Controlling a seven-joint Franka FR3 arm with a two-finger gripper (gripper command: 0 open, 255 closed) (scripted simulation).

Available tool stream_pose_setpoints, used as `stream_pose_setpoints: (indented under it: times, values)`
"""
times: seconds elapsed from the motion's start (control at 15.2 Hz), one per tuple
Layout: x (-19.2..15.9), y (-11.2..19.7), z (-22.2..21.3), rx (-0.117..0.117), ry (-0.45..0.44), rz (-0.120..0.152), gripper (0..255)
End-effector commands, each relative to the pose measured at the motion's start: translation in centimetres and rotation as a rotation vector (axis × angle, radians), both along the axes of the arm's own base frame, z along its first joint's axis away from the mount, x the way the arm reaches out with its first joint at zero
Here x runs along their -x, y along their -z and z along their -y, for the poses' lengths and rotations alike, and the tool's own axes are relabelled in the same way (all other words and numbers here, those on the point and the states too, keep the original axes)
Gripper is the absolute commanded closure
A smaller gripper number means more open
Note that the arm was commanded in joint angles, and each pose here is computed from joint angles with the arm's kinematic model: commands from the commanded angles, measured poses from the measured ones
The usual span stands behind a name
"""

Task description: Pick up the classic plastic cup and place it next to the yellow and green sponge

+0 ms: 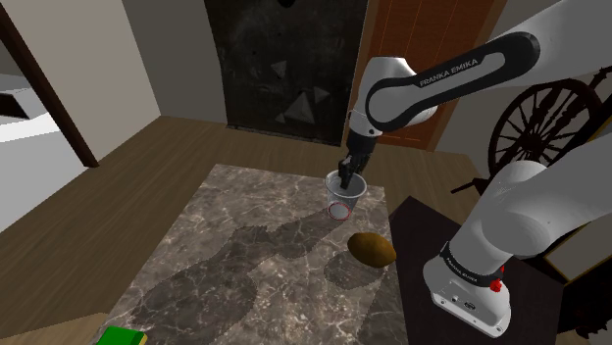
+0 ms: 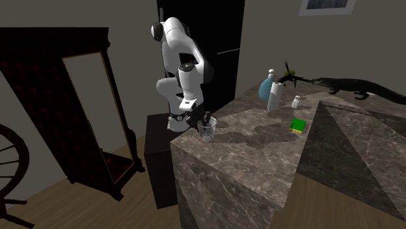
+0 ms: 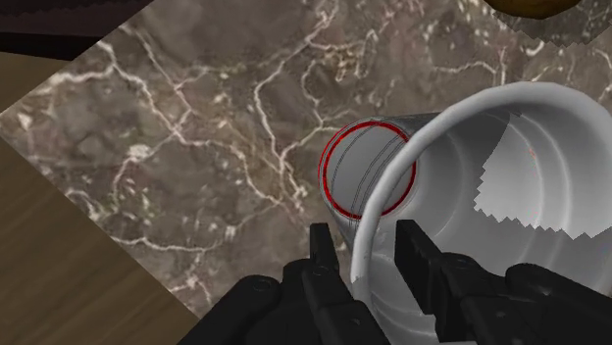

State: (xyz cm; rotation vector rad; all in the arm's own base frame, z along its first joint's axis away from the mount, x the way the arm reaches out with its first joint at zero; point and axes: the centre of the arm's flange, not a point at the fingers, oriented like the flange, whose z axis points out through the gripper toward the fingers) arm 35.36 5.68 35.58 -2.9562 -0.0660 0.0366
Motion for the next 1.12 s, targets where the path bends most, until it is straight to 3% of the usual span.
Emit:
stream_pose_setpoints:
  times: [0.0,0.46,1.06]
  values:
    - [0.0,0.0,0.0,0.000,0.000,0.000,255]
    - [0.0,0.0,0.0,0.000,0.000,0.000,255]
    - [0.0,-4.7,0.0,0.000,0.000,0.000,255]
